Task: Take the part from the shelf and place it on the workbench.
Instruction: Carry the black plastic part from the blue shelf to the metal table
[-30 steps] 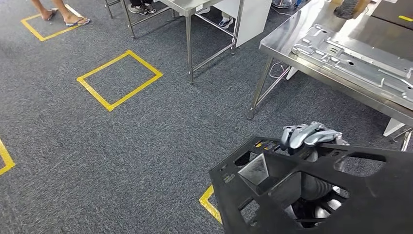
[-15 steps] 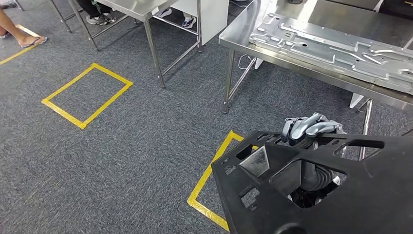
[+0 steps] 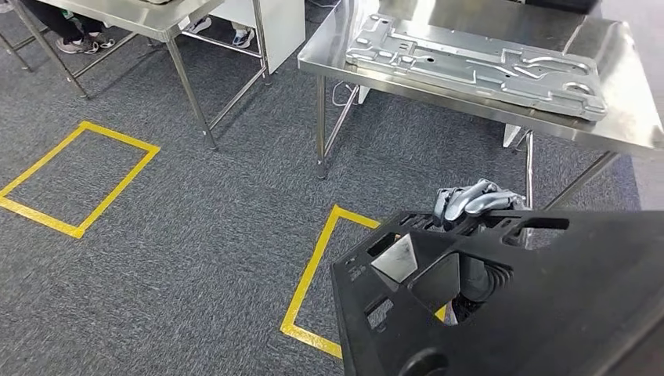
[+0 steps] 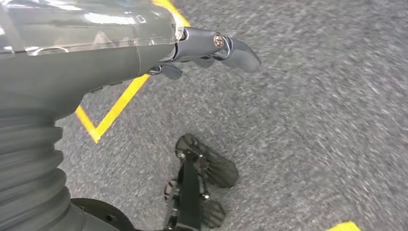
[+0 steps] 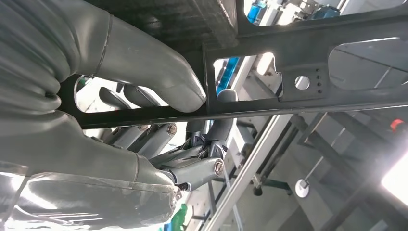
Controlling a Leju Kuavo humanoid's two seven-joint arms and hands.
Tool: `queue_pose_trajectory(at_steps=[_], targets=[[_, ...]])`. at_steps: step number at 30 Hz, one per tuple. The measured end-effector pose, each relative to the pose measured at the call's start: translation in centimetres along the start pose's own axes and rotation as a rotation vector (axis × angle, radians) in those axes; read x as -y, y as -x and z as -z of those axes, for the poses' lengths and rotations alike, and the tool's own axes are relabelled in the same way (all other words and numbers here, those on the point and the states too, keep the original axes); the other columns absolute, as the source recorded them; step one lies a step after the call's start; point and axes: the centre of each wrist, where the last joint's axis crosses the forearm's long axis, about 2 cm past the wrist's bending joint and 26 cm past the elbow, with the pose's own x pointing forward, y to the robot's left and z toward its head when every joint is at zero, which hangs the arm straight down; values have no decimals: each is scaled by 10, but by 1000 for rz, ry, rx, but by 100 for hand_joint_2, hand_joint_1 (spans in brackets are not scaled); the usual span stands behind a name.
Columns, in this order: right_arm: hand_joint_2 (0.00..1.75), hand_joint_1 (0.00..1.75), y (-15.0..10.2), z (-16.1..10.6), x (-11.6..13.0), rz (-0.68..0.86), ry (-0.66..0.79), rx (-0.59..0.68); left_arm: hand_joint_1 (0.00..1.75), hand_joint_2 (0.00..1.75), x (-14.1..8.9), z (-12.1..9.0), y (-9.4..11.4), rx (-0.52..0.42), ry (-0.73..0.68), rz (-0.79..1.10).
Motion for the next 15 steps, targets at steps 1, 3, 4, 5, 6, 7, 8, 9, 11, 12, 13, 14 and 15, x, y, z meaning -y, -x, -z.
queue_pose_trajectory(at_steps=[1,3,4,5,6,7,8,9,11,12,13,14,15], targets=[[175,175,0,1,0,0,-1,2,0,175,-1,0,0,0,-1,1],[175,175,0,1,0,2,-4,2,0,175,-2,0,2,-3,-1,4],[175,175,1,1,0,3,-5,2,0,175,-2,0,2,-4,-1,6],[175,175,1,1,0,3,-7,3,0,175,-1,0,2,-4,0,8],[175,175,1,2,0,3,-8,5,0,175,-1,0,1,-4,1,9],[175,175,1,3,1,2,-11,9,0,175,-1,0,1,-4,2,9],[175,175,1,5,2,1,-14,14,0,175,0,0,1,-3,3,10],[175,175,2,7,2,-1,-16,19,0,175,0,0,1,-3,4,11],[175,175,2,9,3,-4,-18,26,0,175,0,0,0,0,5,16],[175,175,2,10,3,-7,-18,27,0,175,0,0,-1,2,6,18],[175,175,2,10,3,-12,-19,28,0,175,0,1,-2,5,6,19],[175,175,1,11,3,-18,-20,31,0,175,0,1,-3,8,7,20],[175,175,1,13,3,-23,-20,35,0,175,0,2,-4,10,7,20]])
